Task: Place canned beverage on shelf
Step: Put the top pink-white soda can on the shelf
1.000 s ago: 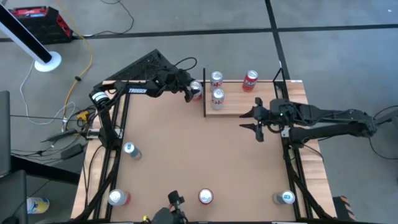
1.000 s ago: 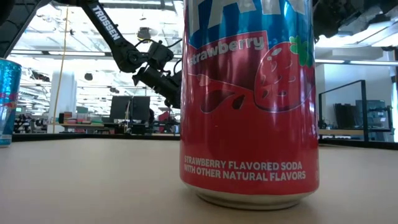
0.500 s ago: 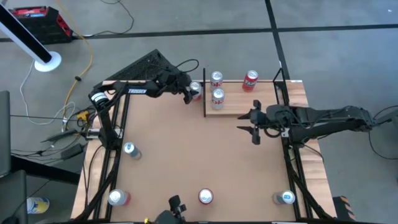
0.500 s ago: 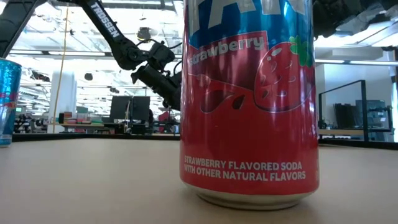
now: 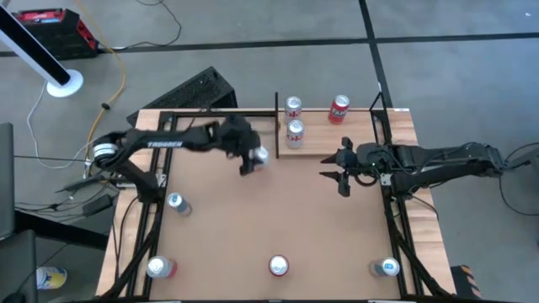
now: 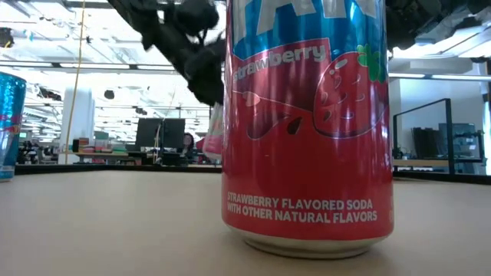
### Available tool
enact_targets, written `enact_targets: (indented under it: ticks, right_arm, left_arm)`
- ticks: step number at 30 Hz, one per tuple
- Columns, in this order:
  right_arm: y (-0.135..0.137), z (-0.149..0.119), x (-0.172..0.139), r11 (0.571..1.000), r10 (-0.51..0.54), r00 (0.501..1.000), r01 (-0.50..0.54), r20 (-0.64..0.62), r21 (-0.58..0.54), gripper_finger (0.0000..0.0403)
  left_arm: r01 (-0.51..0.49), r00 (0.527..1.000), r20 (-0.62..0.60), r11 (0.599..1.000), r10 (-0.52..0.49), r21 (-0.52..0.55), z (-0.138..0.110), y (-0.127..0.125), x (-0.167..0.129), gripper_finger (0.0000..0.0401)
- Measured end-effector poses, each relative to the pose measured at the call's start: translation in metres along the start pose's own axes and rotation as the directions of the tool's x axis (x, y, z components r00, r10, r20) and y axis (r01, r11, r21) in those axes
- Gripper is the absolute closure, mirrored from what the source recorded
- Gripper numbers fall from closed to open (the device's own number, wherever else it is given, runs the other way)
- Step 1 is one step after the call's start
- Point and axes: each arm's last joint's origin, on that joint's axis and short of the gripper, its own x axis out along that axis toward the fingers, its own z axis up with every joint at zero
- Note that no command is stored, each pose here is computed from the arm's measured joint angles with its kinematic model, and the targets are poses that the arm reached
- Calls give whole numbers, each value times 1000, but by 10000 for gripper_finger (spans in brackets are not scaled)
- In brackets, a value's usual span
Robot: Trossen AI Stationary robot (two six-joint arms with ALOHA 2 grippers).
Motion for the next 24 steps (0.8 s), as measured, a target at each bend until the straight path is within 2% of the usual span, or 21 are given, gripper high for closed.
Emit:
enact_targets:
  ticks: [4, 6, 8, 11, 14, 18, 24]
  right_arm:
    - [5, -1, -1, 1000, -2, 1000, 2, -5, -5, 201]
    - [7, -1, -1, 1000, -6, 1000, 6, -4, -12, 201]
    - [9, -1, -2, 1000, -9, 1000, 9, -1, -19, 201]
    - [12, -2, -3, 1000, -11, 1000, 11, 2, -26, 201]
    - [14, -2, -2, 999, -2, 1000, 2, -2, -33, 201]
    - [14, -4, -3, 999, 0, 1000, -1, -17, -39, 201]
    - [14, -4, -3, 1000, -1, 1000, 0, -17, -28, 201]
  left_arm:
    - [52, 997, 59, 993, -58, 102, 3, -62, 0, 134]
    - [53, 983, 163, 985, -80, 164, 13, -85, -1, 134]
    - [17, 953, 294, 983, -71, 183, 25, -97, 2, 134]
    - [-1, 925, 374, 985, -66, 174, 27, -103, 18, 134]
    - [2, 937, 347, 991, -49, 133, 24, -100, 42, 134]
    - [-13, 928, 373, 997, -19, 82, 43, -93, 63, 134]
    - [-12, 970, 241, 997, -7, 76, 48, -93, 102, 134]
